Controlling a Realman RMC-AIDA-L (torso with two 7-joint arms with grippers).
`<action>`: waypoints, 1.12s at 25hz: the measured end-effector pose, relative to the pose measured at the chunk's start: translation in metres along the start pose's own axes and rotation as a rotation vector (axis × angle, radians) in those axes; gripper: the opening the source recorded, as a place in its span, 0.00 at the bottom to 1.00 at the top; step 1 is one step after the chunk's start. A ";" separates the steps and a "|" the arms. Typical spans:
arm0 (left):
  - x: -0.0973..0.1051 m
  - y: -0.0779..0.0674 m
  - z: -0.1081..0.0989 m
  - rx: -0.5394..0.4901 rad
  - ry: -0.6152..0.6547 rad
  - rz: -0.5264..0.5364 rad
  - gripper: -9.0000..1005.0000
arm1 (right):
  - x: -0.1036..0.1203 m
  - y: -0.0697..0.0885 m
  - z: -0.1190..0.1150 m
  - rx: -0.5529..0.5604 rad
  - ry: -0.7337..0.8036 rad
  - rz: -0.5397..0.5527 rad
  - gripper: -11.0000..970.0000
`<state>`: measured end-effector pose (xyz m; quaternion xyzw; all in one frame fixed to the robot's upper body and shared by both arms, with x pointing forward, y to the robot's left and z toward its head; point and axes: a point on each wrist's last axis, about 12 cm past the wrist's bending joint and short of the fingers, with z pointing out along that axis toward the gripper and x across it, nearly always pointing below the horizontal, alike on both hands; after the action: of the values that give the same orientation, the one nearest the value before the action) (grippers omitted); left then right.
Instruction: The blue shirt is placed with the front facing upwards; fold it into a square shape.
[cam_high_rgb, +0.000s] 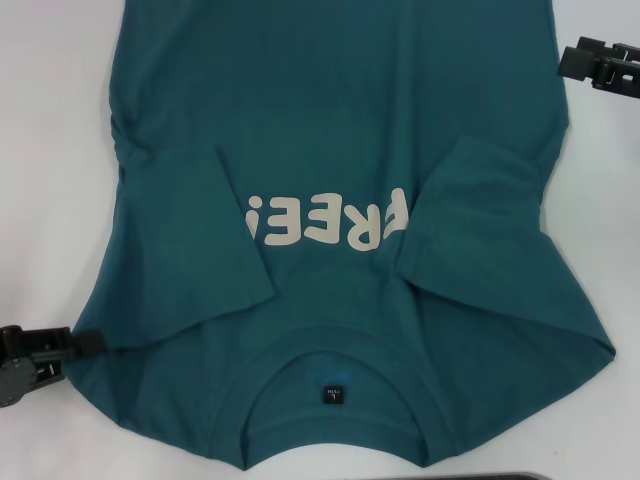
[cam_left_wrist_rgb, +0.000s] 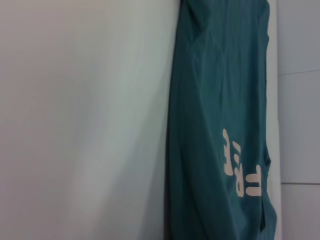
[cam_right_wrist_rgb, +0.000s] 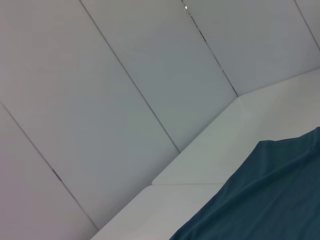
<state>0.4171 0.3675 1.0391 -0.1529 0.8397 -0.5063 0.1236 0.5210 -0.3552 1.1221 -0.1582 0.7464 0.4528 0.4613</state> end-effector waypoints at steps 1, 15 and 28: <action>0.000 0.000 0.000 -0.003 0.001 -0.002 0.42 | 0.000 0.000 0.000 0.000 0.000 0.000 0.88; 0.001 -0.001 -0.002 -0.003 0.024 0.019 0.06 | -0.012 -0.008 -0.018 0.101 0.199 0.145 0.88; -0.010 -0.004 -0.005 -0.014 -0.004 0.048 0.03 | -0.020 -0.003 -0.063 0.231 0.669 0.324 0.88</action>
<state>0.4250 0.3737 1.0456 -0.1346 0.8463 -0.4971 0.1364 0.4995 -0.4122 1.1478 -0.1239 0.9170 0.3562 0.1298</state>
